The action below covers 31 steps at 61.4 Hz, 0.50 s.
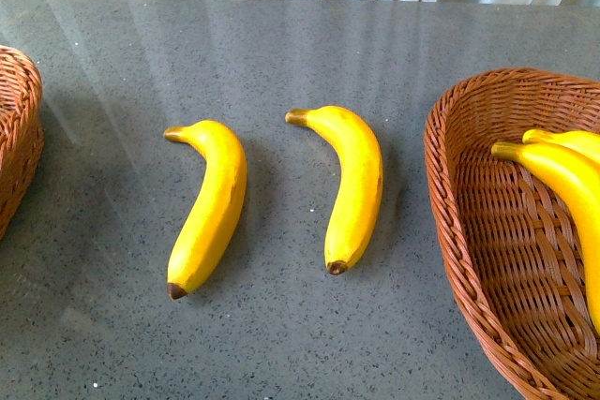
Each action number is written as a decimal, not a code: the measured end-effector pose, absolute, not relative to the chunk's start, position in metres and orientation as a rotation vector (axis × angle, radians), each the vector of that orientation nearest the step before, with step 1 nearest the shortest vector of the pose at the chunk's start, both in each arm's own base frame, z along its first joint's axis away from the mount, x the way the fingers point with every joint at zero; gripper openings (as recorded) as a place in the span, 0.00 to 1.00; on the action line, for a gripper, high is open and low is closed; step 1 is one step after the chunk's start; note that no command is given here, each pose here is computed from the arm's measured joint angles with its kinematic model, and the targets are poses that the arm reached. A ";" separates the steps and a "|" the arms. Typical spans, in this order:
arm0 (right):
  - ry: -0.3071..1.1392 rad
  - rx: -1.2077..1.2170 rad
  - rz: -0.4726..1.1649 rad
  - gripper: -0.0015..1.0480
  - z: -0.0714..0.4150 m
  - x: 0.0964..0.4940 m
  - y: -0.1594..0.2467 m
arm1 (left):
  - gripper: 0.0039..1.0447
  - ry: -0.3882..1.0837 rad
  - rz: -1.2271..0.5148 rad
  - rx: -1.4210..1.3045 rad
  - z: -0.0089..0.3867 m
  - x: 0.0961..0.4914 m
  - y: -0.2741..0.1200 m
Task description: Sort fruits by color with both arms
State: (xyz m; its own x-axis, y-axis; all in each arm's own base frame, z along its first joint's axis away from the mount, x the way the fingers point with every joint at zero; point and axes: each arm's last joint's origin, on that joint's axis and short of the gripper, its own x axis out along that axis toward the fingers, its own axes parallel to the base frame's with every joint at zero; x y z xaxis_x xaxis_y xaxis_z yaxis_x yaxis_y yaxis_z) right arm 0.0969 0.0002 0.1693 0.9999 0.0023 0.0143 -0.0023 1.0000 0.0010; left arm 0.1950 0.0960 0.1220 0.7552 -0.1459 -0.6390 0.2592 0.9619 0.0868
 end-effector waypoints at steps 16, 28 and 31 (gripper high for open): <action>-0.014 0.001 0.002 0.91 0.169 0.097 0.000 | 0.91 0.579 -0.250 0.160 0.144 0.193 0.087; -0.014 0.001 0.002 0.91 0.169 0.097 0.000 | 0.91 0.472 -0.257 0.080 0.167 0.188 0.082; -0.014 0.001 0.002 0.91 0.169 0.097 0.000 | 0.91 0.442 -0.255 0.056 0.173 0.188 0.081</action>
